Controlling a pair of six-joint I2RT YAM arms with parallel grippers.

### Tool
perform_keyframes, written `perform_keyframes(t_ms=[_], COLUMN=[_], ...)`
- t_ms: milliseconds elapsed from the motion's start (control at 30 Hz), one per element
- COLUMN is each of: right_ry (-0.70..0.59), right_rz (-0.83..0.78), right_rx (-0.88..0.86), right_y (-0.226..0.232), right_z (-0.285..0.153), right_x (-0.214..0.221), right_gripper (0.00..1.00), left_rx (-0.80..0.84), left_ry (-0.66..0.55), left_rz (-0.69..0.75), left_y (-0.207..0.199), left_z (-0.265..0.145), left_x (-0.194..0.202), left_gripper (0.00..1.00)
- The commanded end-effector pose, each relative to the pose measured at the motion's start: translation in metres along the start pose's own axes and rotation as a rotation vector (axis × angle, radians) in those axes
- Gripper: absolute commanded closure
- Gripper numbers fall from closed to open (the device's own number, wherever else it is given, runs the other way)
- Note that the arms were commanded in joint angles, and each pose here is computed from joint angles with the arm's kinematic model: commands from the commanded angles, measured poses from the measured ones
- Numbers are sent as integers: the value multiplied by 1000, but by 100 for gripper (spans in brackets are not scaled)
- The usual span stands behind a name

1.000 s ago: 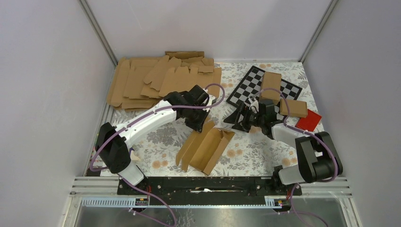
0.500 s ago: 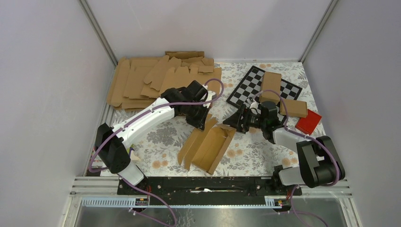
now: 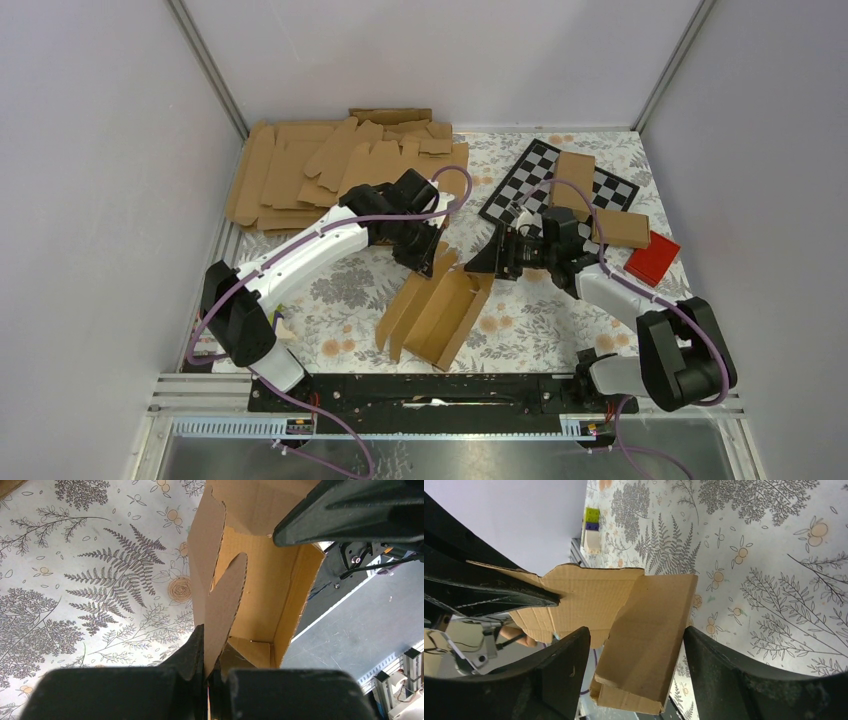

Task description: Fold the paper box

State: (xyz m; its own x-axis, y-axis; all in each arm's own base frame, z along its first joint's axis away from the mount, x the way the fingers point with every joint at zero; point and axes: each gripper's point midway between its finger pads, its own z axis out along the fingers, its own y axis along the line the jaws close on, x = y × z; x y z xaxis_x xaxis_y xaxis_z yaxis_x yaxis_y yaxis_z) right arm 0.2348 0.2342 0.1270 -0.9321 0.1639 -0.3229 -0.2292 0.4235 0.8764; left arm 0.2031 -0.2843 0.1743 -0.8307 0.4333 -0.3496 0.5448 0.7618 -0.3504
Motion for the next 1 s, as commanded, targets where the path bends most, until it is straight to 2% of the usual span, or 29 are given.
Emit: perform_keyframes(t_ms=[0, 300, 700, 967], right_ry=[34, 117, 178, 202], right_rz=[-142, -237, -339, -427], right_rx=[12, 116, 246, 374], right_y=[14, 2, -11, -25], right_z=[2, 3, 8, 10], right_x=[2, 14, 30, 37], right_gripper=[25, 24, 42, 45], left_rx=[49, 49, 67, 99], left_ry=[-72, -66, -71, -64], left_rz=[2, -13, -23, -30], left_y=[-13, -10, -6, -9], left_z=[-11, -9, -5, 1], left_x=[-22, -22, -28, -26], left_gripper=[100, 100, 100, 100])
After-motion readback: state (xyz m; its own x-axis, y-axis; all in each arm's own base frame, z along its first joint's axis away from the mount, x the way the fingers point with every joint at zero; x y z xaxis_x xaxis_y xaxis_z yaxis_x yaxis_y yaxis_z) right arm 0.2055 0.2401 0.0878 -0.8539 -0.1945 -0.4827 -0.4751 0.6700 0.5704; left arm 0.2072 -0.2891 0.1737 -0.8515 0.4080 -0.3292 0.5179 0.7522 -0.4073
